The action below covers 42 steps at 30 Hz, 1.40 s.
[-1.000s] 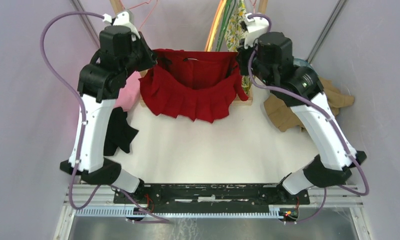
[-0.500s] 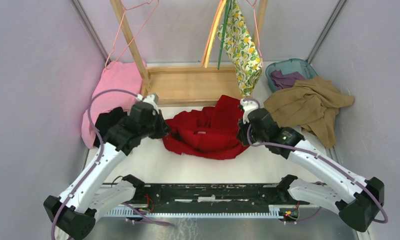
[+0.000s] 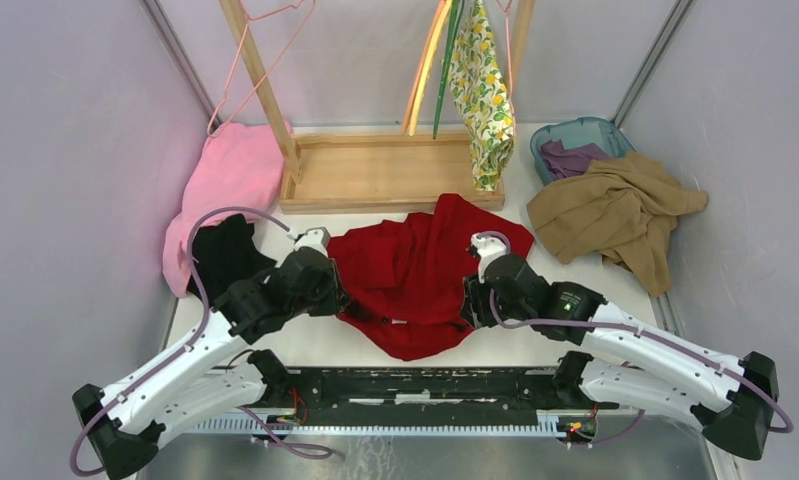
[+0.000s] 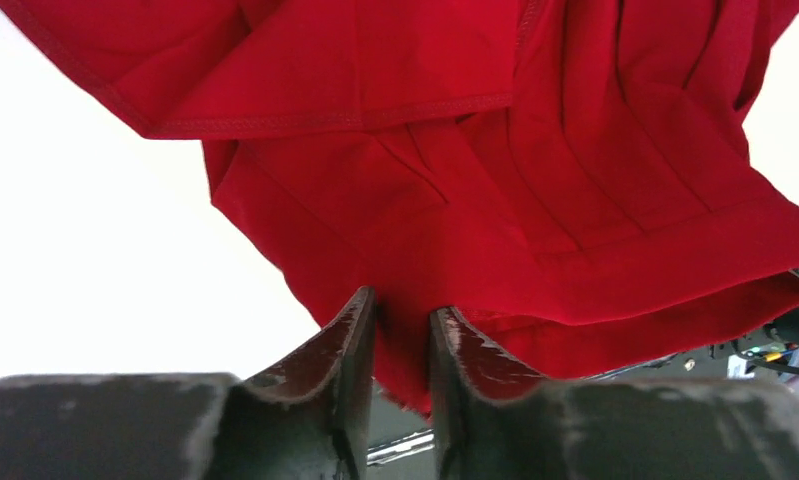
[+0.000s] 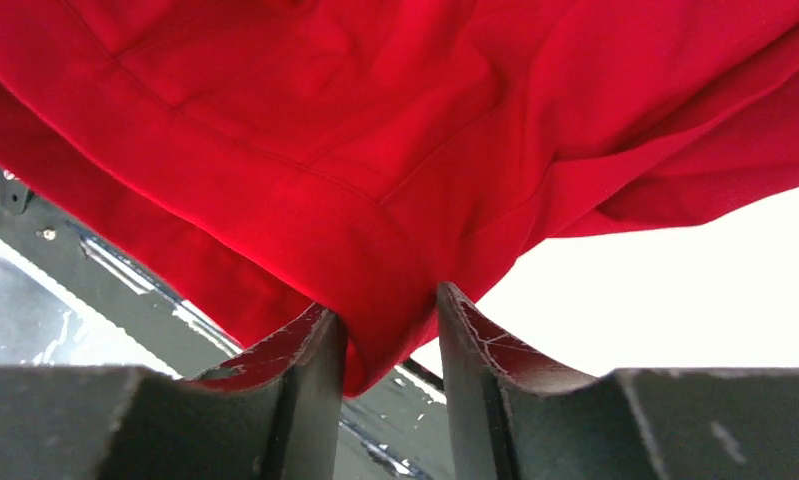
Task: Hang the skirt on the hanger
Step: Flatten out the skirt at the center of the board.
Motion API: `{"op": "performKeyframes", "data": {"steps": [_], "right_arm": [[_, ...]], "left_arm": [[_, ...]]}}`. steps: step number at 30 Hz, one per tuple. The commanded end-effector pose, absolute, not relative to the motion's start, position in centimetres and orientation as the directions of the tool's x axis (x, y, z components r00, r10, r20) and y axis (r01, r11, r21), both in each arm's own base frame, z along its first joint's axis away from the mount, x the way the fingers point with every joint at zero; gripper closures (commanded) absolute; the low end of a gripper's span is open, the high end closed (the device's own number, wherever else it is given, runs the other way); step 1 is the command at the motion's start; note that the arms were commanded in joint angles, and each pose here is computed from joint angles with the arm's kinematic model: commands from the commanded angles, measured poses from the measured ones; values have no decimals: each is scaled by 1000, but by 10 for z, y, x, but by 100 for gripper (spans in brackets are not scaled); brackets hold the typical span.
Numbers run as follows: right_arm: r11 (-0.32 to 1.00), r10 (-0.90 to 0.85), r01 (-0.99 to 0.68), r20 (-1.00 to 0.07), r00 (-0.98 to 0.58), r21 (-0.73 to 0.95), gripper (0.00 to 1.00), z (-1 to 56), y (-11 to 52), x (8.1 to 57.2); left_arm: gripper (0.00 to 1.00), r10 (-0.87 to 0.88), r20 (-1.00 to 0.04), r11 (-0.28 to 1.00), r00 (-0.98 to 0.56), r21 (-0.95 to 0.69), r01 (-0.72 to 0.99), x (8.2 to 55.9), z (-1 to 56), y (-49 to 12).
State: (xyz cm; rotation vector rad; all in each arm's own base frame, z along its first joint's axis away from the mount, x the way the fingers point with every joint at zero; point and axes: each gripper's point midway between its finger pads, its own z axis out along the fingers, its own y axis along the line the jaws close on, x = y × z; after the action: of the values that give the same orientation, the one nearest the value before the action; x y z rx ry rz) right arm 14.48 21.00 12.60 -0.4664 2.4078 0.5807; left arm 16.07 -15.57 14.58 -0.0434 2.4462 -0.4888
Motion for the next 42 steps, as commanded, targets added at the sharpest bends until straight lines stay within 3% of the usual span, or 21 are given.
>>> {"op": "performKeyframes", "data": {"steps": [1,3,5,11,22,29,35,38,42], "right_arm": [[823,-190,-476,-639,-745,311,51,139,209,132],[816,-191,-484,-643,-742,316,47,146,207,128],[811,-193,-492,-650,-735,315,46,153,203,124],[810,-206,-508,-669,-714,292,48,168,194,123],[809,-239,-536,-698,-675,241,54,176,211,142],[767,-305,-583,-647,-699,268,53,137,255,150],[793,-328,-545,-563,-759,272,58,95,233,125],[824,-296,-497,-538,-789,274,59,84,204,108],[812,-209,-477,-596,-775,335,60,113,192,103]], "left_arm": [[61,-222,-587,922,-778,-386,28,158,168,-149],[43,-228,-590,919,-775,-394,30,153,176,-145],[36,-235,-592,915,-771,-403,30,149,185,-141],[33,-250,-600,903,-760,-428,41,146,205,-140],[32,-198,-583,921,-788,-387,54,157,173,-159],[32,-181,-610,930,-771,-362,67,172,171,-169],[25,-153,-665,944,-731,-318,92,197,193,-181],[16,-142,-704,948,-696,-299,108,212,214,-188],[6,-116,-777,955,-618,-259,147,240,260,-200]]}}
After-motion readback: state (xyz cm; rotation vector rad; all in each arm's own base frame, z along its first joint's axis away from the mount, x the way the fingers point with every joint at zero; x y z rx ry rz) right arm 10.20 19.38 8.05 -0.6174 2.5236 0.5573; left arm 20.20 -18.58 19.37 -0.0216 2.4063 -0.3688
